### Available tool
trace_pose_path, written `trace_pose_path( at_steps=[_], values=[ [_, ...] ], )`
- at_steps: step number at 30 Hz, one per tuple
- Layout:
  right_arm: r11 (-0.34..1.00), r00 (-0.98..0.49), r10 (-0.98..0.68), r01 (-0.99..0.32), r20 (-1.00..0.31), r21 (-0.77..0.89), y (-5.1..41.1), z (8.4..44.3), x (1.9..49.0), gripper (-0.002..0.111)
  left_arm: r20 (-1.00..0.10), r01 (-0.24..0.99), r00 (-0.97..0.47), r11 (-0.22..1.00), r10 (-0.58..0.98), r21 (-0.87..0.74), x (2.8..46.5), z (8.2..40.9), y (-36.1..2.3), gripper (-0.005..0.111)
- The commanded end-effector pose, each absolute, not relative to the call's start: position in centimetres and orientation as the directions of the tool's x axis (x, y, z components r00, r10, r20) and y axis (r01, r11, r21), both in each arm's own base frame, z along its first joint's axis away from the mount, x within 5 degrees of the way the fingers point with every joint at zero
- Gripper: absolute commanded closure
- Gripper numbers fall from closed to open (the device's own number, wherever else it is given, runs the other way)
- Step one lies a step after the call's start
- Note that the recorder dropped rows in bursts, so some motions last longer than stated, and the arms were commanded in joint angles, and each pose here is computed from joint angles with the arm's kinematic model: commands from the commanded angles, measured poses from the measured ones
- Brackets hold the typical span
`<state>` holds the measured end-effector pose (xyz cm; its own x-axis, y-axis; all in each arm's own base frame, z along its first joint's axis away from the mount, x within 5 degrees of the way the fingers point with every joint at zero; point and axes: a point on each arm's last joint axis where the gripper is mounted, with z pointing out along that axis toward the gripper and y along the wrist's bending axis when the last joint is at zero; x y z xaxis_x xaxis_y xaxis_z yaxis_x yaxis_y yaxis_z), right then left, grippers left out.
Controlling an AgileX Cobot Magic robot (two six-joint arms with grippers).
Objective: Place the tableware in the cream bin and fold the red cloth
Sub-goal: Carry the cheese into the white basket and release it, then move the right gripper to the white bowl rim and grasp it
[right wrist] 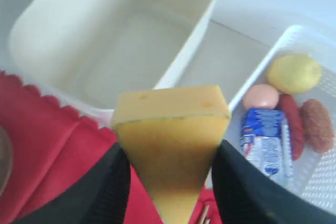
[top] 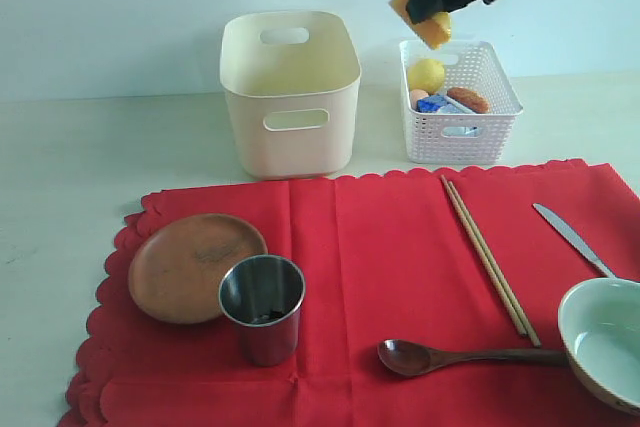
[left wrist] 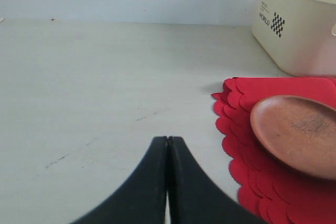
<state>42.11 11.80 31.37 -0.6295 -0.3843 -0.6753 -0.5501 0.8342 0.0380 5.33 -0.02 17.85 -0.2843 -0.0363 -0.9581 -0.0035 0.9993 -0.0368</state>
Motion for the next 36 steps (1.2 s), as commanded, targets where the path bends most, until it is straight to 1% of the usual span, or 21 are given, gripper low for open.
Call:
trace_pose_path(
  at_steps=[1, 4, 5, 7, 9, 11, 14, 16, 18, 20, 24, 27, 30, 36],
  values=[
    [0.913, -0.641, -0.251, -0.407, -0.725, 0.044, 8.1, 26.2, 46.8, 0.108, -0.964, 0.004, -0.262, 0.999, -0.04, -0.042, 5.3, 18.2, -0.1, 0.107],
    [0.94, -0.624, -0.214, -0.341, -0.752, 0.015, 6.9, 23.0, 49.0, 0.108, -0.964, 0.004, -0.262, 0.999, -0.04, -0.042, 5.3, 18.2, -0.1, 0.107],
    [0.949, -0.623, -0.205, -0.317, -0.754, 0.004, 6.5, 20.7, 50.3, 0.108, -0.964, 0.004, -0.262, 0.999, -0.04, -0.042, 5.3, 18.2, -0.1, 0.107],
    [0.95, -0.629, -0.205, -0.312, -0.75, 0.002, 6.5, 18.9, 51.4, 0.108, -0.964, 0.004, -0.262, 0.999, -0.04, -0.042, 5.3, 18.2, -0.1, 0.107],
    [0.947, -0.639, -0.216, -0.322, -0.738, 0.002, 6.7, 17.6, 52.2, 0.104, -0.964, 0.004, -0.262, 0.999, -0.04, -0.042, 5.3, 18.2, -0.1, 0.107],
    [0.944, -0.646, -0.225, -0.331, -0.73, 0.003, 6.8, 16.9, 52.7, 0.09, -0.964, 0.004, -0.262, 0.999, -0.04, -0.042, 5.3, 18.2, -0.1, 0.107],
    [0.941, -0.64, -0.254, -0.338, -0.725, -0.031, 6.6, 17.0, 53.0, 0.061, -0.964, 0.004, -0.262, 0.999, -0.04, -0.042, 5.3, 18.2, -0.1, 0.107],
    [0.946, -0.634, -0.246, -0.322, -0.733, -0.039, 6.5, 18.0, 52.9, 0.041, -0.964, 0.004, -0.262, 0.999, -0.04, -0.042, 5.3, 18.2, -0.1, 0.107],
    [0.946, -0.633, -0.253, -0.321, -0.732, -0.049, 6.4, 19.3, 52.6, 0.03, -0.964, 0.004, -0.262, 0.999, -0.04, -0.042, 5.3, 18.2, -0.1, 0.107],
    [0.945, -0.641, -0.256, -0.323, -0.724, -0.048, 6.3, 20.6, 52.1, 0.026, -0.964, 0.004, -0.262, 0.999, -0.04, -0.042, 5.3, 18.2, -0.1, 0.107],
    [0.938, -0.661, -0.271, -0.343, -0.699, -0.04, 6.3, 23.7, 50.7, 0.027, -0.964, 0.004, -0.262, 0.999, -0.04, -0.042, 5.3, 18.2, -0.1, 0.107],
    [0.934, -0.682, -0.281, -0.356, -0.675, -0.029, 6.2, 26.4, 49.1, 0.034, -0.964, 0.004, -0.262, 0.999, -0.04, -0.042, 5.3, 18.2, -0.1, 0.107],
    [0.938, -0.717, -0.278, -0.345, -0.639, -0.022, 6.0, 28.9, 47.4, 0.049, -0.964, 0.004, -0.262, 0.999, -0.04, -0.042, 5.3, 18.2, -0.1, 0.107],
    [0.942, -0.793, -0.299, -0.335, -0.531, -0.029, 5.2, 33.0, 43.0, 0.085, -0.964, 0.004, -0.262, 0.999, -0.04, -0.042, 5.3, 18.2, -0.1, 0.107]
  ],
)
